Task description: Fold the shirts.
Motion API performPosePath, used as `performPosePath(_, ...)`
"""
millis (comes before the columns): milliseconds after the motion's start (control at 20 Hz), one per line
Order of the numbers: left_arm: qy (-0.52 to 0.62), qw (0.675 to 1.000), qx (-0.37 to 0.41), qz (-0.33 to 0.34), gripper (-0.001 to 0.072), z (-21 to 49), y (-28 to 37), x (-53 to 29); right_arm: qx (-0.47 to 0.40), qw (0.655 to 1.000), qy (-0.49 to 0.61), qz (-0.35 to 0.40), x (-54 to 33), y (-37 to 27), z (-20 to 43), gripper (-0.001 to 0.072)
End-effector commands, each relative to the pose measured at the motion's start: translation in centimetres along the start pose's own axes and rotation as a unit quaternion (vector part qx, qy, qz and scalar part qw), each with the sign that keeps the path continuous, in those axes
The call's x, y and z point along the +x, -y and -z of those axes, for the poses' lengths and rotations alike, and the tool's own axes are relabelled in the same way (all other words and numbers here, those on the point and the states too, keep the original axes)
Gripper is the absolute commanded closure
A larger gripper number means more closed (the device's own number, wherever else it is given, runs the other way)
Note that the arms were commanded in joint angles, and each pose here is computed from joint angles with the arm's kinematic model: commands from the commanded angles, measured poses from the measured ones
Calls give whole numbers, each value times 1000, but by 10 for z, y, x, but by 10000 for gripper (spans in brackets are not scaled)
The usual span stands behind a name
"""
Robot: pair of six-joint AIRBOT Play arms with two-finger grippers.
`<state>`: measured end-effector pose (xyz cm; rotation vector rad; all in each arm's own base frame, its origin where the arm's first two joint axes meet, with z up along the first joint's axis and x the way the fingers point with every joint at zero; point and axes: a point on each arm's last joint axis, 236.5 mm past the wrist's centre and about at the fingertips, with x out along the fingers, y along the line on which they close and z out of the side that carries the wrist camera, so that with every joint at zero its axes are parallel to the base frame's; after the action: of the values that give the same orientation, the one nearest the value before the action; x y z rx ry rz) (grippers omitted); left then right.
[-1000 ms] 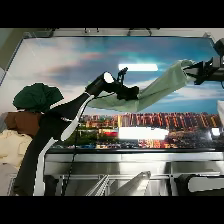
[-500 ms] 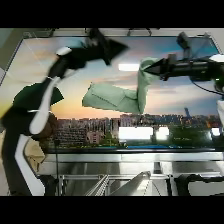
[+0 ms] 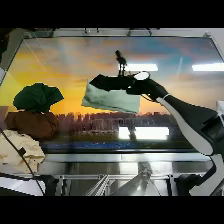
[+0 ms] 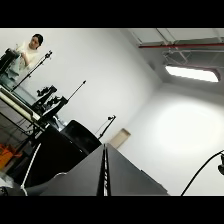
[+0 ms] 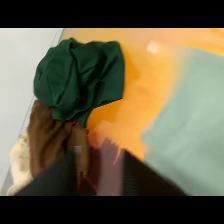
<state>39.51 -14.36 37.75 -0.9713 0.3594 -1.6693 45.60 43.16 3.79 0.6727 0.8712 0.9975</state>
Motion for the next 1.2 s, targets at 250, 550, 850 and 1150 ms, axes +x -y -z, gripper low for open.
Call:
performPosePath(250,13,997,-71,18,687,36,-22,-30,43,986,-162,3,-107,8,19,691)
performPosePath(550,-4,995,-96,41,689,64,-28,-13,102,962,-178,181,-222,112,35,679)
performPosePath(850,-23,993,-104,57,688,79,-33,18,207,942,-118,236,-231,206,37,6)
performPosePath(1150,-30,993,-99,63,688,84,-33,23,275,938,-127,166,-170,213,65,7)
